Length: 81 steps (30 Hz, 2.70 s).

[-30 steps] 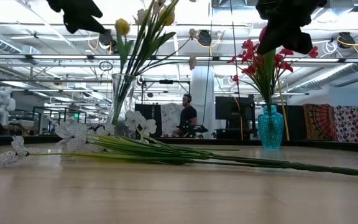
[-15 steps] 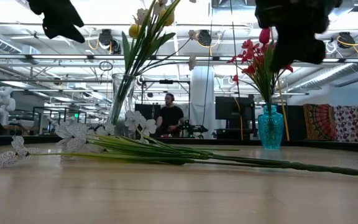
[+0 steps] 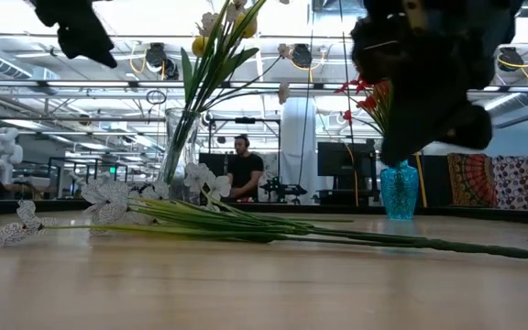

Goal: Sort flowers into vase by color
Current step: Put the white flowers into the transparent flower vase

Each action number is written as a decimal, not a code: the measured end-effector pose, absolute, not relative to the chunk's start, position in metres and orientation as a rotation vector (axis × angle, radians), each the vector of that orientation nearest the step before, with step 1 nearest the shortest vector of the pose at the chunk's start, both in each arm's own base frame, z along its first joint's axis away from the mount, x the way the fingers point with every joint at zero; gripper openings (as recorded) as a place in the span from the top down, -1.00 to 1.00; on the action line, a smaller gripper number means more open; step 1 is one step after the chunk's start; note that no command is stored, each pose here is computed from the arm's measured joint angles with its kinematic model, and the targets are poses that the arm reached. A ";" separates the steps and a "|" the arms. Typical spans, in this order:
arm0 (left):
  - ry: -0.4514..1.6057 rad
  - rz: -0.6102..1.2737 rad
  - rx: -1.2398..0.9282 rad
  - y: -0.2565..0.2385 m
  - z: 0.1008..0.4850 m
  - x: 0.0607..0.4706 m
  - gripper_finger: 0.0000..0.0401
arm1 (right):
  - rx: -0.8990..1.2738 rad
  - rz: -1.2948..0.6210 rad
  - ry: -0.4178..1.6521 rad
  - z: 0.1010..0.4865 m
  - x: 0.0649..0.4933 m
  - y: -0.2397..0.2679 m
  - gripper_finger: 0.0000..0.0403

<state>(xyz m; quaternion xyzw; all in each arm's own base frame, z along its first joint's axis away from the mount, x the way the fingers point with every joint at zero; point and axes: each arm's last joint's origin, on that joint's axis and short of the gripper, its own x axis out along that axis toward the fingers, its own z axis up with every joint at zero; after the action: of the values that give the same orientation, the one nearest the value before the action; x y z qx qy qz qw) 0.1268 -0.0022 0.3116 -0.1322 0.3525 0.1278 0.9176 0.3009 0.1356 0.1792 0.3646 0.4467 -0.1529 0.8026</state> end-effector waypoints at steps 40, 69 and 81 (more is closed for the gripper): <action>0.868 0.165 -0.301 -0.006 0.303 0.118 -0.07 | 0.385 -0.381 1.288 0.158 0.405 0.178 0.06; 0.672 -0.162 -0.376 -0.056 0.276 0.148 -0.07 | 0.575 -0.402 1.329 0.176 0.366 0.246 0.99; 0.516 -0.218 -0.381 -0.063 0.287 0.163 -0.07 | 0.403 -0.349 0.621 0.284 0.306 0.290 1.00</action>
<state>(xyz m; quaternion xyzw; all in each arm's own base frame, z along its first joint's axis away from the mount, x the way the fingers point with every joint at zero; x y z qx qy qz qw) 0.1629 -0.0631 0.2869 -0.1871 0.2530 -0.1069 0.9432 0.3063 0.2897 0.2841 0.1959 0.3018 -0.1695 0.9175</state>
